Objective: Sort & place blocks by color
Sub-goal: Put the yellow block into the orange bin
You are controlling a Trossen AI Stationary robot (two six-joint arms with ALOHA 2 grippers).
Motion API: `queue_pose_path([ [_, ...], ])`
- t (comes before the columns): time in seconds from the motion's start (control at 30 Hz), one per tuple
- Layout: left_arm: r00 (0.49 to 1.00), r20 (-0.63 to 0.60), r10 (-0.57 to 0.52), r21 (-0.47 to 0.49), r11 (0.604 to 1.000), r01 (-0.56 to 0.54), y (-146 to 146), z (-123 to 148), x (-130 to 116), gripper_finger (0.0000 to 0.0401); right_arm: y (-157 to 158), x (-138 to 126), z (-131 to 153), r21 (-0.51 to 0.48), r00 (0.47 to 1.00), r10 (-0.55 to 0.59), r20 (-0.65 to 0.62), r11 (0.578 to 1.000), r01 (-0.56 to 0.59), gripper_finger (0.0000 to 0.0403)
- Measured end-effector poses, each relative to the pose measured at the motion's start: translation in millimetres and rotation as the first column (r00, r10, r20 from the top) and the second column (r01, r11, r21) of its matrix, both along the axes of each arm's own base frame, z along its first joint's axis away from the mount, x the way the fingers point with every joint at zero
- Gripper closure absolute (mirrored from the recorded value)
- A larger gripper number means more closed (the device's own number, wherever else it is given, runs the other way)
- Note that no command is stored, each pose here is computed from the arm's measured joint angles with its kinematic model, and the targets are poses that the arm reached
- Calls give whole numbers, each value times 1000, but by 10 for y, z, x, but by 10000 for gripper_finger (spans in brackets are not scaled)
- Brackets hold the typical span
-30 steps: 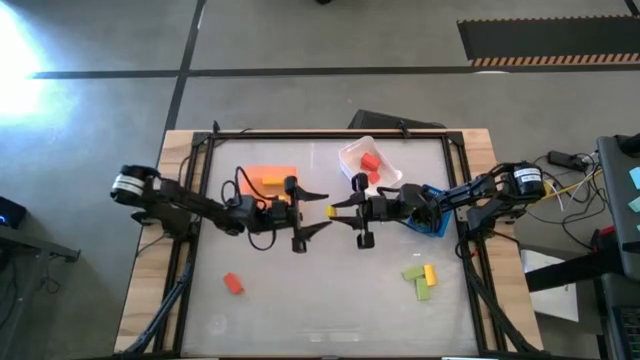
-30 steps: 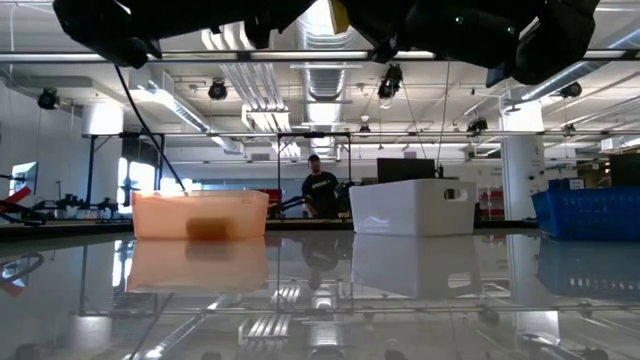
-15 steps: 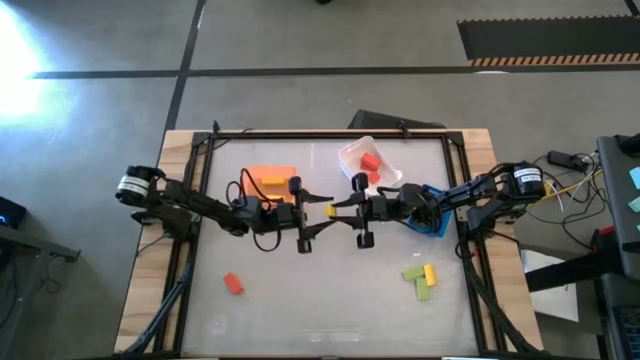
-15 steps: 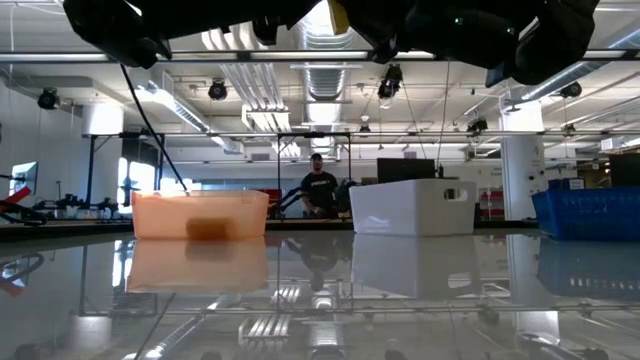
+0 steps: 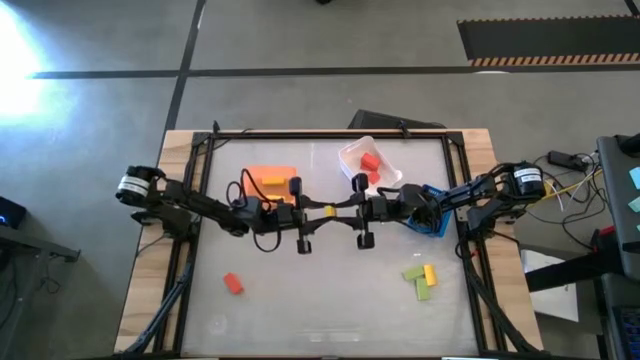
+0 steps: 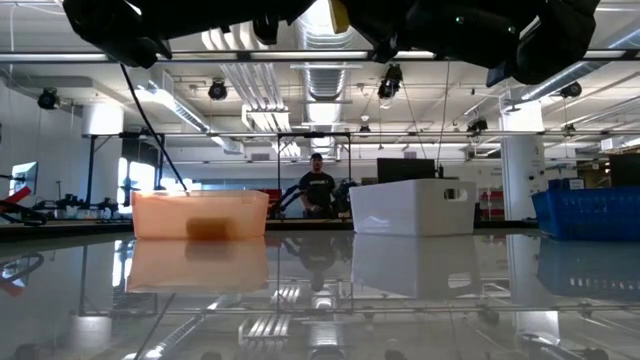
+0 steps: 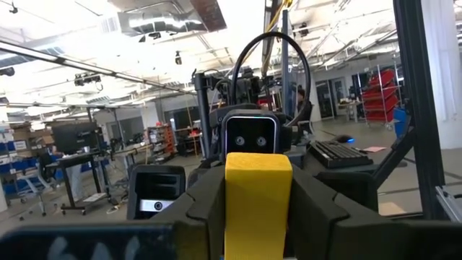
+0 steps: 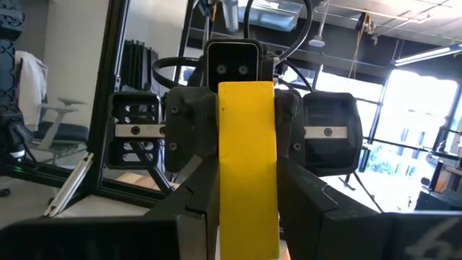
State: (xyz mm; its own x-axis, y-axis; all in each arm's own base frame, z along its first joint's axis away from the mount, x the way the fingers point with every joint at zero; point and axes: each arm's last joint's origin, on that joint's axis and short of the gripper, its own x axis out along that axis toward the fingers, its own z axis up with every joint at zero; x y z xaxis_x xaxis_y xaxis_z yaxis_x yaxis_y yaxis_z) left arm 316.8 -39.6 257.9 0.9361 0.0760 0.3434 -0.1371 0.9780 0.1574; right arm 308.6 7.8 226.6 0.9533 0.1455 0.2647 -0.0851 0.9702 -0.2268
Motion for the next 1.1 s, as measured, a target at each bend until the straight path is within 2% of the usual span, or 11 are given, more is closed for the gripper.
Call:
queue_pose_path([
  [0.07,1000,-5,-1,-1,1000,0,-1,0,4,308,-3,1,-1,3,1000,-10,-1,1000,10,294],
  [0.2,1000,-10,6,-8,1000,-6,5,2,10,308,-17,3,-2,25,999,-50,-5,998,51,215],
  [0.33,999,-15,33,-30,999,-33,9,-2,9,308,-18,3,-2,30,999,-54,-6,998,54,166],
  [0.53,992,-95,86,-110,989,-96,66,-10,-9,308,-30,-10,8,21,995,-93,-40,995,94,152],
  [0.7,958,-259,120,-159,973,-165,136,38,-76,308,-43,-74,82,15,985,-137,-103,990,139,163],
  [0.83,902,-405,148,-187,953,-240,227,141,-169,308,-60,-176,175,6,966,-191,-172,981,195,171],
  [0.93,837,-524,159,-223,923,-315,340,214,-232,308,-70,-274,245,-4,949,-220,-228,974,225,175],
  [1.03,732,-658,175,-224,883,-412,470,261,-290,308,-76,-373,326,-10,938,-235,-253,971,241,177],
  [1.1,654,-732,188,-192,865,-463,546,305,-309,308,-78,-426,366,-12,935,-238,-264,970,244,177],
])
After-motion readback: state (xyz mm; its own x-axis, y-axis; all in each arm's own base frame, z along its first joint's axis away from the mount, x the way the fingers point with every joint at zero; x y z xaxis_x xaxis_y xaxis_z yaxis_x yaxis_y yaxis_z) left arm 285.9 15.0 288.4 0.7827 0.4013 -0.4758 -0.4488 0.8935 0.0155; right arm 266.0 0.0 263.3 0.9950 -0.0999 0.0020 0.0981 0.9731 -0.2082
